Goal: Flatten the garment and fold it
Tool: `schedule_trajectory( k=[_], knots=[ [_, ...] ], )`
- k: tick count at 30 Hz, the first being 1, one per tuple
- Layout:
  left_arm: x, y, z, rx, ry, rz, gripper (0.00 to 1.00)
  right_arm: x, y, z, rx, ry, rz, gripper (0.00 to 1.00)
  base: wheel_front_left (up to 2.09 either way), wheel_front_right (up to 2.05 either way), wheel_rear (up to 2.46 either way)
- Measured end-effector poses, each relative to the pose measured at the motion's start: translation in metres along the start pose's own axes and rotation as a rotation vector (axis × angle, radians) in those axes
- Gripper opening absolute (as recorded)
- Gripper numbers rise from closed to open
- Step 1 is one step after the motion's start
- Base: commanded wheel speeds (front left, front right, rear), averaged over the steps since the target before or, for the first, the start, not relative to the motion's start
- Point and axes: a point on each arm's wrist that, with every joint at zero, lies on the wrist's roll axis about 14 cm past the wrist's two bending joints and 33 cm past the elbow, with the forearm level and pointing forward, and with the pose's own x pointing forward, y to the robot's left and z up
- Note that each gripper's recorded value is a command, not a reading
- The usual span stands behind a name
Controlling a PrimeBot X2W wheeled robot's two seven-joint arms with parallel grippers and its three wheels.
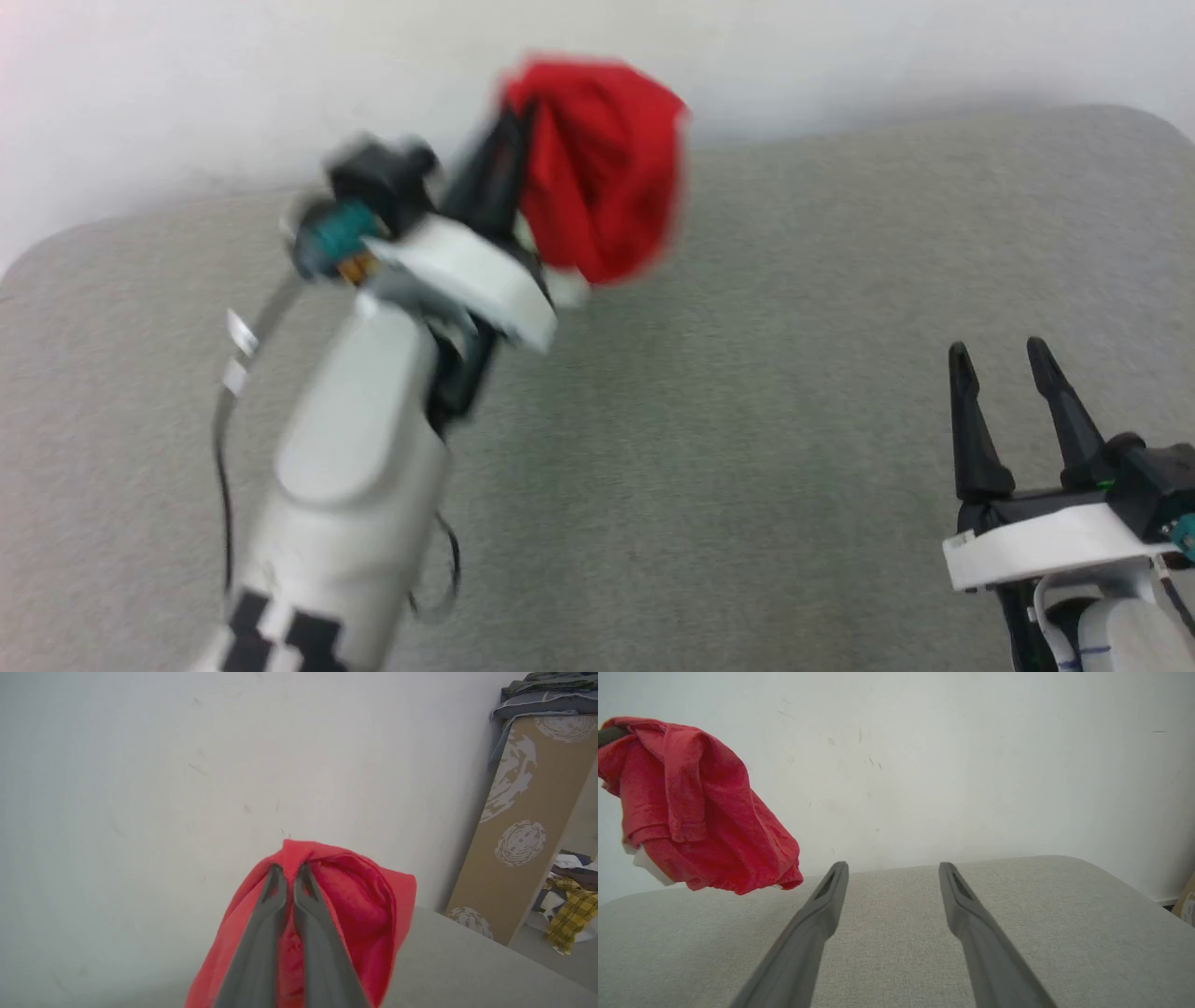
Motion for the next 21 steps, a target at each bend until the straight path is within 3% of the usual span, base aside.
schedule_trajectory(
  k=[3, 7, 11, 13, 14, 21],
  knots=[
    [-0.018, -0.02, -0.053, -0.086, 0.127, -0.012, 0.0, -0.01, -0.009, -0.005, -0.002, 0.024, -0.028, 1.0, 0.0, 0.0, 0.0],
    [-0.072, -0.029, -0.135, -0.159, 0.361, 0.057, 0.0, -0.018, -0.015, -0.007, 0.002, 0.035, -0.053, 1.0, 0.0, 0.0, 0.0],
    [-0.118, -0.031, -0.18, -0.205, 0.503, 0.114, 0.0, -0.02, -0.018, -0.015, 0.004, 0.06, -0.062, 1.0, 0.0, 0.0, 0.0],
    [-0.131, -0.029, -0.187, -0.212, 0.525, 0.137, 0.78, -0.019, -0.016, -0.017, 0.006, 0.064, -0.055, 1.0, 0.0, 0.0, 0.0],
    [-0.136, -0.029, -0.188, -0.215, 0.527, 0.143, 1.0, -0.018, -0.014, -0.017, 0.007, 0.065, -0.05, 1.0, 0.0, 0.0, 0.0],
    [-0.129, -0.02, -0.143, -0.192, 0.365, 0.163, 1.0, -0.01, 0.001, -0.015, 0.009, 0.054, -0.001, 1.0, 0.0, 0.0, 0.0]
  ],
)
